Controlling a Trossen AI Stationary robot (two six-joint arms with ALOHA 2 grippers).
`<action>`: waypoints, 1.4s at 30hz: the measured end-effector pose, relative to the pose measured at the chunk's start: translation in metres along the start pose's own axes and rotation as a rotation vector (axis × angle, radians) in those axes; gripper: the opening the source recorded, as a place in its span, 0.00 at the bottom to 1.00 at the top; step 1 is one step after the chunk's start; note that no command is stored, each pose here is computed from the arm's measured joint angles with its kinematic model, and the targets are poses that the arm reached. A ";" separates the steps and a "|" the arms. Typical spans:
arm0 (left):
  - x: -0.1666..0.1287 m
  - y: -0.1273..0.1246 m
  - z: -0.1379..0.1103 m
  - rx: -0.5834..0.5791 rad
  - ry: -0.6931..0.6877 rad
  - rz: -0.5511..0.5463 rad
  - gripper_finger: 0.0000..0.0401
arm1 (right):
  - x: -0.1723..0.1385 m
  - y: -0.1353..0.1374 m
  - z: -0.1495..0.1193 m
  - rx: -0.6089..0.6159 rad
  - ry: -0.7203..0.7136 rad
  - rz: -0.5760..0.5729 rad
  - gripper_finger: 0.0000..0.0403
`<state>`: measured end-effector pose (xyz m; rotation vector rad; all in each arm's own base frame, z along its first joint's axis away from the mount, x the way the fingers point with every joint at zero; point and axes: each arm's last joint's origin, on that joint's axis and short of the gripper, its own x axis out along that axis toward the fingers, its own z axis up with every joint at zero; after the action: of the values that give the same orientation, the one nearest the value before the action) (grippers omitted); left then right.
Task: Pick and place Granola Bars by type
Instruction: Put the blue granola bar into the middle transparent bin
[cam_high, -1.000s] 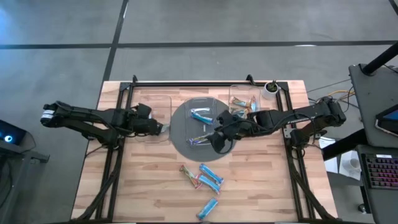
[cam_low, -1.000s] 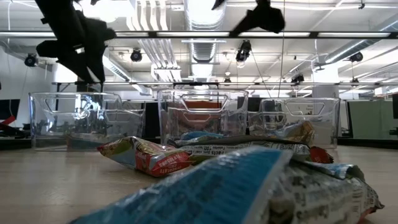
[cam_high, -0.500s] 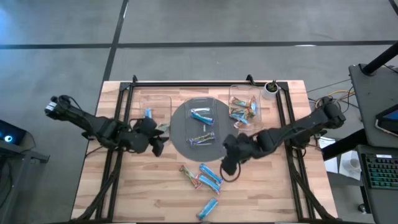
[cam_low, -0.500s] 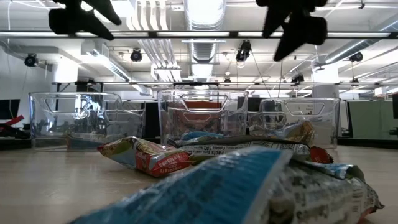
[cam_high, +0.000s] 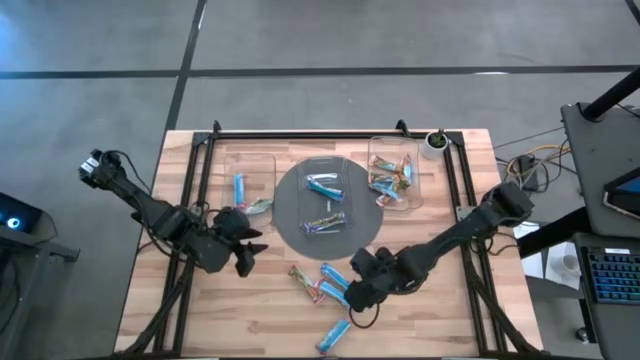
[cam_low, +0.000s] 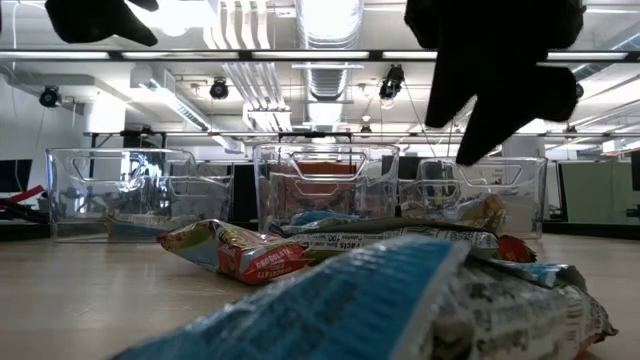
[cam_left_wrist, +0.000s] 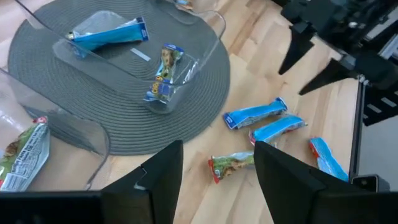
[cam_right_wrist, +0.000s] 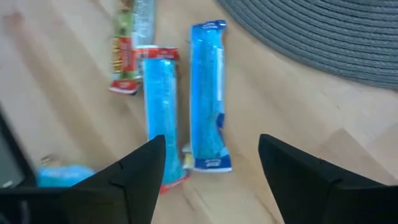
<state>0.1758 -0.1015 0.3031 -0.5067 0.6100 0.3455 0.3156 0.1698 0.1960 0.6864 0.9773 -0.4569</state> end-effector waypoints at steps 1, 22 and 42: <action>0.000 -0.001 -0.001 0.004 0.003 -0.002 0.45 | 0.004 0.000 -0.001 0.008 -0.005 -0.007 0.61; 0.009 -0.002 -0.011 0.010 0.010 0.024 0.45 | 0.063 0.003 -0.017 0.009 -0.011 -0.039 0.59; 0.010 -0.002 -0.012 0.005 0.003 0.029 0.45 | 0.065 0.003 -0.016 0.047 0.014 -0.042 0.17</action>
<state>0.1789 -0.1075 0.2892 -0.4943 0.6218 0.3709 0.3401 0.1795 0.1348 0.7133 0.9985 -0.5135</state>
